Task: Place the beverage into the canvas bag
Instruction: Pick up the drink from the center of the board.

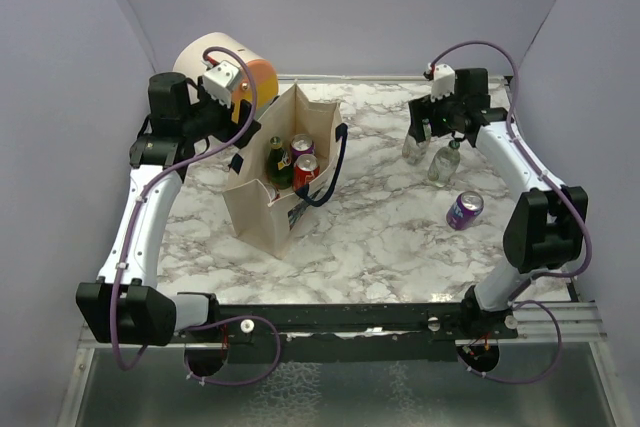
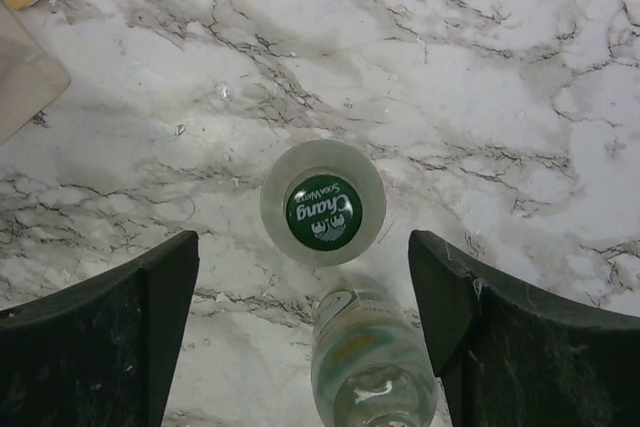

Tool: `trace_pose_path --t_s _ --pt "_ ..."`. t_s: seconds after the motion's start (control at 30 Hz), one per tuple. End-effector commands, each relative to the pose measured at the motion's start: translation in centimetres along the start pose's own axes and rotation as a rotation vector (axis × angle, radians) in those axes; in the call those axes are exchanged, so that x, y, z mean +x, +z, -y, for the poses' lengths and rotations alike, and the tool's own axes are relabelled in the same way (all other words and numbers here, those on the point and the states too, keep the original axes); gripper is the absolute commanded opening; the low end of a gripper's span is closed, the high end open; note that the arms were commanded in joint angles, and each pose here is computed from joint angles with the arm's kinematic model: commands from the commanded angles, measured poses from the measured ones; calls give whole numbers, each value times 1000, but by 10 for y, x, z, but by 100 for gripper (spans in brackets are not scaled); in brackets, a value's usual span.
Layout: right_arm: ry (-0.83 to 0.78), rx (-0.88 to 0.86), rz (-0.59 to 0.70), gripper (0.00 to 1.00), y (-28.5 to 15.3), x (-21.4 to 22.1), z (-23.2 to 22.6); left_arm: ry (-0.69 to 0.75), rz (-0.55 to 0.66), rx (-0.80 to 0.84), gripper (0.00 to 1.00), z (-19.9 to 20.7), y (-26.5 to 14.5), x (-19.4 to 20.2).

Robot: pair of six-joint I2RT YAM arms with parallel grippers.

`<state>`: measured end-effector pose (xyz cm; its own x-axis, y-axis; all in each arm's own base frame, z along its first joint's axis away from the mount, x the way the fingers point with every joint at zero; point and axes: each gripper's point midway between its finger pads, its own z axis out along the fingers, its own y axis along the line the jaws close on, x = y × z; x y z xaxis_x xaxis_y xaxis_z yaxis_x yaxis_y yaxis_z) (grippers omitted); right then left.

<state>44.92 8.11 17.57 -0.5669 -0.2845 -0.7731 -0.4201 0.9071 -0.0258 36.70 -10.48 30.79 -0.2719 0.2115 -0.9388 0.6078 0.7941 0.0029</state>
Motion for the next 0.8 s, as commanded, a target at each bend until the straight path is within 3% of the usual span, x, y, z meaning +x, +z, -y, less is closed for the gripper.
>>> trace_pose_path --t_s 0.0,0.2,0.77 --pt "-37 28 36 83 4 -21 12 65 47 -12 76 -2 2 -12" --pt "-37 -19 61 79 7 -22 3 77 -2 -40 76 -14 12 -2" --pt "-72 -20 35 60 28 -19 10 84 78 8 76 0 11 -23"
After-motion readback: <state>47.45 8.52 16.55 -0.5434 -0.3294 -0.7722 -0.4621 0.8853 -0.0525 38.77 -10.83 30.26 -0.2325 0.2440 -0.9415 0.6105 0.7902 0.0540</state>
